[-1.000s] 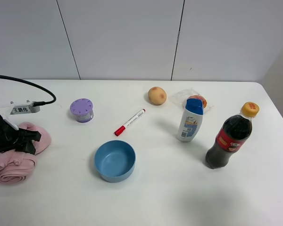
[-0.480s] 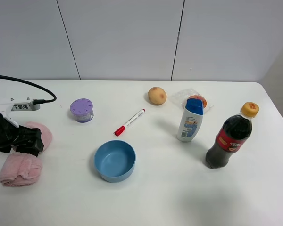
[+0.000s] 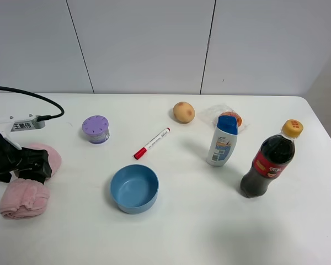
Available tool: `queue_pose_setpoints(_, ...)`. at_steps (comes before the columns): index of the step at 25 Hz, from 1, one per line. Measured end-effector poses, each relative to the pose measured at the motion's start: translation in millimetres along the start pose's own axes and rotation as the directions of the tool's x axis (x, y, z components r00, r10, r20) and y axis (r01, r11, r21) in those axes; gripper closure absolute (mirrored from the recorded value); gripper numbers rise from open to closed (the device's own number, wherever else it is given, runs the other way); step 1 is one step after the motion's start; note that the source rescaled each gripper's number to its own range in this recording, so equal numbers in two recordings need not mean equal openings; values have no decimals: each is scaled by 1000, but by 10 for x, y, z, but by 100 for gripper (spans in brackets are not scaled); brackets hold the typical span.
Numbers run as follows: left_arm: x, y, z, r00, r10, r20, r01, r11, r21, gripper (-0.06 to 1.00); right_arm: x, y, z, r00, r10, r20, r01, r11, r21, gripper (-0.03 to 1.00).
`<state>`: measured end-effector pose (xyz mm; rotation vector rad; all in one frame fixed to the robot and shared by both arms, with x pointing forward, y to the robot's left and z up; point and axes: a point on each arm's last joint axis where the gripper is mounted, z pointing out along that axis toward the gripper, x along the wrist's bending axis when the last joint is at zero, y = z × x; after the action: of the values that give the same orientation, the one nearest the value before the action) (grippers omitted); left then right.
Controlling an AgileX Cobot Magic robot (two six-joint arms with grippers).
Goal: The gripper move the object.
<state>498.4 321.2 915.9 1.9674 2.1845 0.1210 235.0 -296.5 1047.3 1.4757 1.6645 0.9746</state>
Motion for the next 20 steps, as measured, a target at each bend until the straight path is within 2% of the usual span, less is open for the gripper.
queue_pose_setpoints(3, -14, 4, -153, 1000, 9, -1, -9, 999, -47, -4, 0, 0, 0, 1000, 0, 0, 0, 1000, 0, -3)
queue_pose_setpoints(11, -72, -106, -751, 999, 43, -3, -43, 979, -198, -4, 0, 0, 0, 1000, 0, 0, 0, 1000, 0, -3)
queue_pose_setpoints(20, -151, -591, -1517, 996, 94, -13, -93, 935, -343, -4, 0, 0, 0, 1000, 0, 0, 0, 1000, 0, -3)
